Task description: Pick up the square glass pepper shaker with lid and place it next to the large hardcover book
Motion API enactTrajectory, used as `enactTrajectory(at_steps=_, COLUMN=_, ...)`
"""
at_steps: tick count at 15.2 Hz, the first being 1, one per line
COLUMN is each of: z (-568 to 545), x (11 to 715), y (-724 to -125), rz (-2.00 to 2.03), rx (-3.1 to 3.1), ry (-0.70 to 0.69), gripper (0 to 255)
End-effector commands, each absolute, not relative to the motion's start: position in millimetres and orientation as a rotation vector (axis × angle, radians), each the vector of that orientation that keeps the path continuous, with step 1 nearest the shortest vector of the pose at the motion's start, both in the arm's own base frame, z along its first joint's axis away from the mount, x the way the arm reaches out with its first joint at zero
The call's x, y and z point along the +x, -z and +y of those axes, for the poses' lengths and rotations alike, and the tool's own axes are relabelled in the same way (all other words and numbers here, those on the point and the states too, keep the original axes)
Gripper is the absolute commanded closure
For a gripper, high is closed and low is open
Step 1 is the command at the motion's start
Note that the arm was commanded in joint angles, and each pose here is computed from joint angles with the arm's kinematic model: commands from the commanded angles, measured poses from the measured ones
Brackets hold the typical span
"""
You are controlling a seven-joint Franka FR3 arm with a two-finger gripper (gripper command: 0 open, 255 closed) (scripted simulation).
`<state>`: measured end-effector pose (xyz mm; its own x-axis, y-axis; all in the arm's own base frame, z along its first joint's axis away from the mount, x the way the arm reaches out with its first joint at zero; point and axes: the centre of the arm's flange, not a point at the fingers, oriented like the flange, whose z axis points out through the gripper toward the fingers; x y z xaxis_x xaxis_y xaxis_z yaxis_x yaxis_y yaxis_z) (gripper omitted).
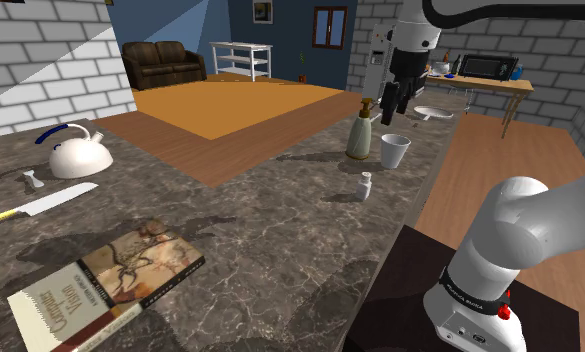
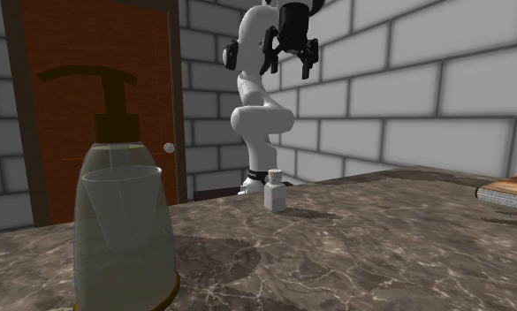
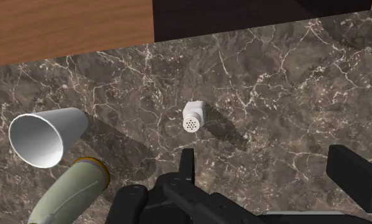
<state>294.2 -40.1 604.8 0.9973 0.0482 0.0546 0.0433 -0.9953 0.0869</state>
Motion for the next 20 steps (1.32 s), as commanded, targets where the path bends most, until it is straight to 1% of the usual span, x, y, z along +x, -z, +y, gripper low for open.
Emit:
enactTrajectory(at_steps=1, z=-40.1, x=294.2, y=-604.8, rz=0.07, rx=3.054, ry=-0.087, gripper=0)
enactTrajectory(at_steps=18, z=-124.1, x=367.2, y=-407.3, rz=-0.067, rx=3.131, ry=-0.141, gripper=0)
enactTrajectory(at_steps=20, z=-126.8, x=370.1, y=-395.2, rz=-0.072, rx=3.134, ry=-0.143, gripper=0)
